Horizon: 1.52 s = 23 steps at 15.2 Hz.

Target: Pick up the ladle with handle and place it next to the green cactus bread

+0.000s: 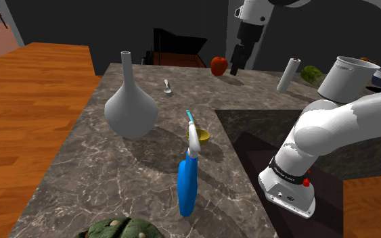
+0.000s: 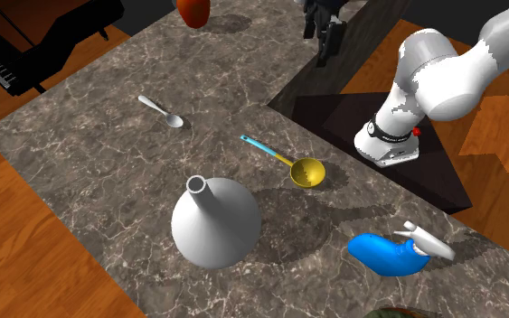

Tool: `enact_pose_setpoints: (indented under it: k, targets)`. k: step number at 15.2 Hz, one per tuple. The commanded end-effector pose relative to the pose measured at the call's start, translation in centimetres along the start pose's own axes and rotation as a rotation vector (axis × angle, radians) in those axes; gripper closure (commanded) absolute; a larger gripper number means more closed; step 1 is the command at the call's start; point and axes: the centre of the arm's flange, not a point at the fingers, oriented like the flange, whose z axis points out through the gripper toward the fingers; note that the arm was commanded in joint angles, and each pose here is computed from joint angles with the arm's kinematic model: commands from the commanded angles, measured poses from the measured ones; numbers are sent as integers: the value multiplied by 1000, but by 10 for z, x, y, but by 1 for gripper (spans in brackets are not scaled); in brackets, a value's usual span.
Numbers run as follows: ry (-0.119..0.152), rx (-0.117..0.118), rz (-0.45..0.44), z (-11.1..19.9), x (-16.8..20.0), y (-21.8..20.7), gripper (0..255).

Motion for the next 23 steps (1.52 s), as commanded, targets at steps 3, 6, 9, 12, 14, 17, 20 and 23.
enact_pose_setpoints:
  k: [3,6,9,12,14,17,20,23]
  targets:
    - [-3,17,88,21,1,-13,0]
    - [-8,43,221,53,5,-32,0]
    - [-13,70,353,84,12,-52,0]
    - [-18,96,486,115,20,-71,0]
    - [-22,113,574,135,28,-84,0]
    - [-27,139,706,165,40,-102,0]
    - [-31,164,833,194,55,-119,0]
    - [-31,164,833,209,55,-121,0]
